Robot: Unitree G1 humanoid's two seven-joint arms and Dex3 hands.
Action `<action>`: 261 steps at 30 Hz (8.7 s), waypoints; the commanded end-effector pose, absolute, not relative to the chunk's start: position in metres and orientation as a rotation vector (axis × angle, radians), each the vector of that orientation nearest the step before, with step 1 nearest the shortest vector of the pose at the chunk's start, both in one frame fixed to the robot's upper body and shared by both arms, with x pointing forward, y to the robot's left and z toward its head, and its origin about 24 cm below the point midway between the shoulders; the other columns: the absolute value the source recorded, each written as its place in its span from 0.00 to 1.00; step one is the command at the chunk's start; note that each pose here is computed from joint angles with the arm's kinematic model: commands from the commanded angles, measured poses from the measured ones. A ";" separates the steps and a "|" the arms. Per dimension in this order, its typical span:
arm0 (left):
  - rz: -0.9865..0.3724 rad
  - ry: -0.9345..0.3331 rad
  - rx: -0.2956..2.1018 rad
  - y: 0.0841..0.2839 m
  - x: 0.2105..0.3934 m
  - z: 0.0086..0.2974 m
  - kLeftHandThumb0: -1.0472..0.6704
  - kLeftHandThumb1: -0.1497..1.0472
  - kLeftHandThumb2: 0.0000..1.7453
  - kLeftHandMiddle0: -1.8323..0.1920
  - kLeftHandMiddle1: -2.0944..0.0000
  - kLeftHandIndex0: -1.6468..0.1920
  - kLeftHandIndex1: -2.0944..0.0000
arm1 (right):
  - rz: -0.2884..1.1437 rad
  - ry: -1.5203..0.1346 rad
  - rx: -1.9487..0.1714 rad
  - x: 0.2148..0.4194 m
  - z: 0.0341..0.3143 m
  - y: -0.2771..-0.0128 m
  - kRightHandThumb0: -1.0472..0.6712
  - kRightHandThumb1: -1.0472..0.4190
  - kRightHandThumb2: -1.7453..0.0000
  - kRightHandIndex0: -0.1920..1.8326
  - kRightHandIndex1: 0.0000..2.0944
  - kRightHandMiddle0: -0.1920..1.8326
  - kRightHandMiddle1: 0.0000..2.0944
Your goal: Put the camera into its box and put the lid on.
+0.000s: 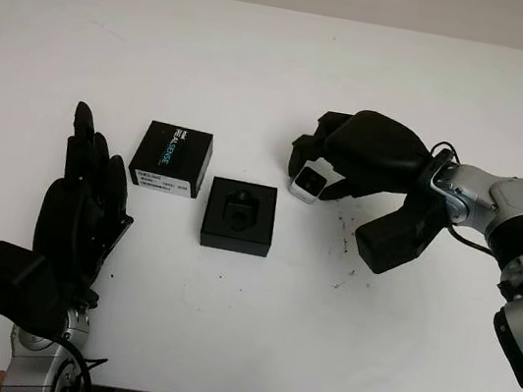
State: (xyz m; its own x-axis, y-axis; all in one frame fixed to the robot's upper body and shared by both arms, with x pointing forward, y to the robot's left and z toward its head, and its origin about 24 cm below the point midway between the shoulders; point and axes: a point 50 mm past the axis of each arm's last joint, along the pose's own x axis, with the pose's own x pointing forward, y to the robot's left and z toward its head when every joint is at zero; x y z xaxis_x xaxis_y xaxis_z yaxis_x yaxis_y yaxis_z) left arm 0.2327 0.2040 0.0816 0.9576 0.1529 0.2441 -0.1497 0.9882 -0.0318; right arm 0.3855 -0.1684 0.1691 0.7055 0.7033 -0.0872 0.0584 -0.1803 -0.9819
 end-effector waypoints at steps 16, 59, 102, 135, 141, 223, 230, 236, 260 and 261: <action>0.151 -0.241 -0.012 0.202 0.234 0.082 0.22 1.00 0.39 1.00 1.00 1.00 1.00 | 0.642 -0.400 -1.445 0.388 0.164 -0.177 0.38 0.06 0.97 0.18 0.32 0.29 0.75; 0.128 -0.214 -0.003 0.206 0.231 0.080 0.22 1.00 0.40 1.00 1.00 1.00 1.00 | 0.549 -0.212 -0.818 0.381 0.134 -0.193 0.37 0.02 0.97 0.16 0.25 0.22 0.81; 0.116 -0.208 0.013 0.206 0.232 0.082 0.21 1.00 0.40 1.00 1.00 1.00 1.00 | 0.579 -0.265 0.111 0.344 0.111 -0.154 0.38 0.02 0.97 0.01 0.35 0.20 0.82; 0.125 -0.203 0.009 0.206 0.232 0.079 0.22 1.00 0.39 1.00 1.00 1.00 1.00 | 0.563 -0.237 0.228 0.325 0.086 -0.122 0.35 0.00 0.95 0.03 0.33 0.19 0.86; 0.125 -0.198 0.003 0.205 0.233 0.078 0.22 1.00 0.39 1.00 1.00 1.00 1.00 | 0.599 -0.213 0.234 0.320 0.084 -0.116 0.34 0.00 0.96 0.01 0.36 0.20 0.86; 0.113 -0.202 -0.011 0.197 0.221 0.077 0.22 1.00 0.38 1.00 1.00 1.00 1.00 | 0.536 -0.553 -0.348 0.289 0.093 -0.099 0.38 0.01 0.97 0.00 0.41 0.22 0.83; 0.115 -0.201 -0.013 0.197 0.221 0.077 0.22 1.00 0.37 1.00 0.99 1.00 1.00 | 0.520 -0.580 -0.370 0.288 0.095 -0.104 0.39 0.01 0.97 0.00 0.42 0.22 0.82; 0.111 -0.199 -0.010 0.197 0.221 0.076 0.22 1.00 0.38 1.00 1.00 1.00 1.00 | 0.510 -0.493 -0.285 0.294 0.092 -0.103 0.38 0.00 0.97 0.00 0.39 0.22 0.81; 0.121 -0.195 -0.021 0.193 0.225 0.073 0.22 1.00 0.36 1.00 0.98 1.00 0.98 | 0.641 -0.010 0.191 0.319 0.080 -0.064 0.34 0.00 0.91 0.00 0.28 0.14 0.93; 0.123 -0.194 -0.021 0.192 0.225 0.073 0.22 1.00 0.36 1.00 0.98 1.00 0.98 | 0.644 -0.007 0.187 0.319 0.080 -0.063 0.34 0.00 0.91 0.00 0.27 0.15 0.93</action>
State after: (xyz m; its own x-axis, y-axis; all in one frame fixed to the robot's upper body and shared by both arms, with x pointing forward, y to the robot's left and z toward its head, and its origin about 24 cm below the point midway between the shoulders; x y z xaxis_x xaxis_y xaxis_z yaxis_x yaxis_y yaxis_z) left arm 0.2251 0.1935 0.0716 0.9756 0.1240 0.1813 -0.1198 0.9922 -0.0343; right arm 0.3199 -0.0719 0.0800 0.8154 0.5749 0.0675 -0.5778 0.8017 0.1530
